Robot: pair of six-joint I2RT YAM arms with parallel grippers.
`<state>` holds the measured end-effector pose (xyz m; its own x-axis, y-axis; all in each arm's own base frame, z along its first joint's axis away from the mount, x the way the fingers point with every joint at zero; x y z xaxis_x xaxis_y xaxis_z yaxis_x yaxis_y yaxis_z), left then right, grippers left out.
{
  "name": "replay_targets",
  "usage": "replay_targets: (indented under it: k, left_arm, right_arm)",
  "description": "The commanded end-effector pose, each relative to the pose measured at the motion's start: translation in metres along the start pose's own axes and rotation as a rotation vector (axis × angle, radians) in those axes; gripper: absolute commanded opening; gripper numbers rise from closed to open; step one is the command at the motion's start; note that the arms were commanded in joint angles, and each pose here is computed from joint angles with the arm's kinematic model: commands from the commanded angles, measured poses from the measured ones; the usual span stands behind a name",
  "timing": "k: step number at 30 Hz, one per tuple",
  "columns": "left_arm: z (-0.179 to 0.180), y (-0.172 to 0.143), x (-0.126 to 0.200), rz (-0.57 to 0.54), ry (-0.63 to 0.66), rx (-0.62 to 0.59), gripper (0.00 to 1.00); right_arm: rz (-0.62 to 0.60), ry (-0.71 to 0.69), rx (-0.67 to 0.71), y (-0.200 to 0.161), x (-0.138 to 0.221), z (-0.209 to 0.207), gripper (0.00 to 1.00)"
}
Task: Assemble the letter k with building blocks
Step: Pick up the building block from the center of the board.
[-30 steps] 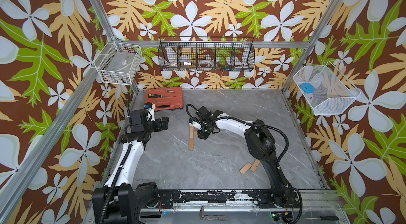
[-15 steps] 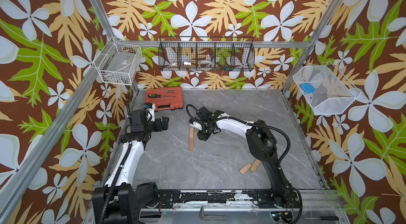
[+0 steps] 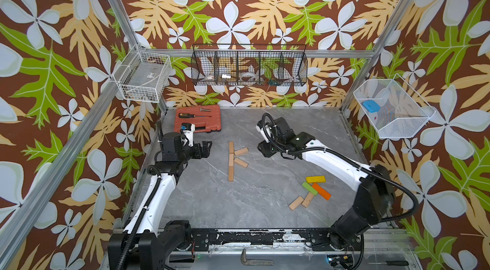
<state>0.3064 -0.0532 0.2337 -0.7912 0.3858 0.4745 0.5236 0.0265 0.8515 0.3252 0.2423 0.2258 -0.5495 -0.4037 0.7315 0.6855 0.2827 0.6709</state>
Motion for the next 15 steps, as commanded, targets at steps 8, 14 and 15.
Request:
replay_targets:
  k: [8,14,15]
  left_arm:
    - [-0.19,-0.002,-0.015,-0.02,-0.383,-0.248,0.96]
    - [-0.279,-0.033,-0.022,0.12,-0.445,-0.196,0.91]
    - [-0.29,-0.04,-0.024,0.159,-0.454,-0.173,0.91]
  right_arm:
    - [-0.07,-0.262,-0.602,-0.077,0.094,-0.119,0.59]
    - [-0.196,-0.425,-0.81,-0.125,0.14,-0.168,0.58]
    - [-0.22,-0.438,-0.841,-0.13,0.146,-0.173,0.58]
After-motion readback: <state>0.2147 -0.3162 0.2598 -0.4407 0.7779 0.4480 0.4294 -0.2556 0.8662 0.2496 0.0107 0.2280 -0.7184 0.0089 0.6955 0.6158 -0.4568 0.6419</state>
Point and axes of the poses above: each gripper's point midway between its finger pads, its own x axis back along the fingers, its own z axis along the line the jaws close on, y = z × x, the point moved 5 cm from there along x, back along the fingers, and after that the axes turned 5 degrees about -x, right-handed, at the moved point
